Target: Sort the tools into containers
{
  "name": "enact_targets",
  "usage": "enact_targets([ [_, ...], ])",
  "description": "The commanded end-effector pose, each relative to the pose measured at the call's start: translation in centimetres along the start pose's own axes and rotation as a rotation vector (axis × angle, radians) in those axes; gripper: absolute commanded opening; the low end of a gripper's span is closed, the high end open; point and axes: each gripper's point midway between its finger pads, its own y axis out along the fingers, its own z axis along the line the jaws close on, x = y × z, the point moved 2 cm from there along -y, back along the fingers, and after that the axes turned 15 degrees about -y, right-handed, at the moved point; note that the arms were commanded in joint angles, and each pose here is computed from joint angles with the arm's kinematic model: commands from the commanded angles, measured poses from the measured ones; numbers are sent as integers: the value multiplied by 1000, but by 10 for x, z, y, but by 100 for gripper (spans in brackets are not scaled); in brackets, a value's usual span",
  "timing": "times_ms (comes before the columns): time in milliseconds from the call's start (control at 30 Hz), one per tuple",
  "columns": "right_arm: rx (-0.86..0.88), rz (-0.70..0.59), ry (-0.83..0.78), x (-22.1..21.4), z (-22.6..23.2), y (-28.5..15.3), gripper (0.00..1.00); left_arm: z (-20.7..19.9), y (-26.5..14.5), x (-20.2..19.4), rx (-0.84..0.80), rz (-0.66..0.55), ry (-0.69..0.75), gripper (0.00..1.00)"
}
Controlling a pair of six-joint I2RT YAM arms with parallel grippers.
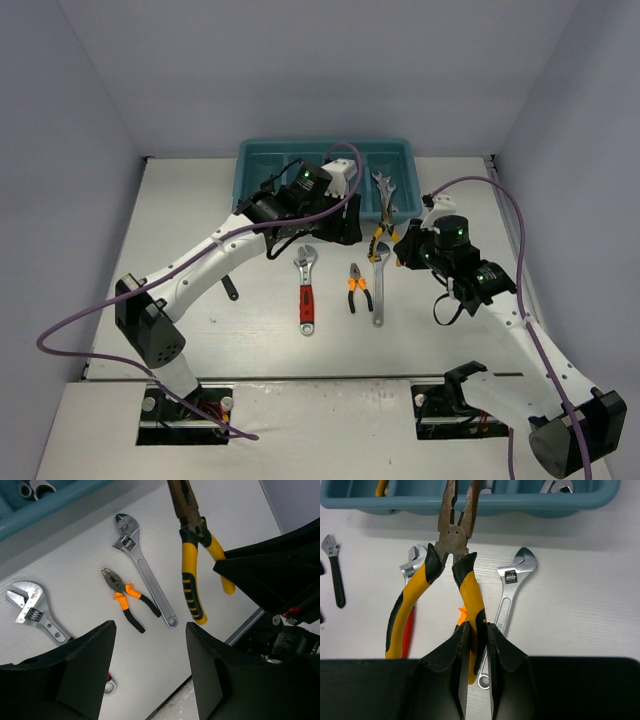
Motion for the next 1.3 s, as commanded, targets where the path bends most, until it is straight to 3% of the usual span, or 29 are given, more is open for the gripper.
enact_targets([
  [0, 94, -242, -45, 66, 22, -19, 0, -44, -8, 21, -158, -54, -28, 55],
  [300, 143, -295, -49, 81, 35, -21, 0, -59, 4, 11, -248, 11, -76, 55],
  [533, 166, -309, -51, 85, 44, -19, 0, -64, 10, 8, -290, 24, -105, 46],
  [867, 193, -324, -43, 88, 54, -16, 0, -62, 16, 2, -304, 45, -118, 23],
  [1033, 216, -331, -39, 91, 60, -16, 1, -61, 16, 1, -315, 36, -114, 0],
  [1267, 219, -321, -40, 87, 61, -13, 11, -45, 6, 14, -290, -47, -109, 0],
])
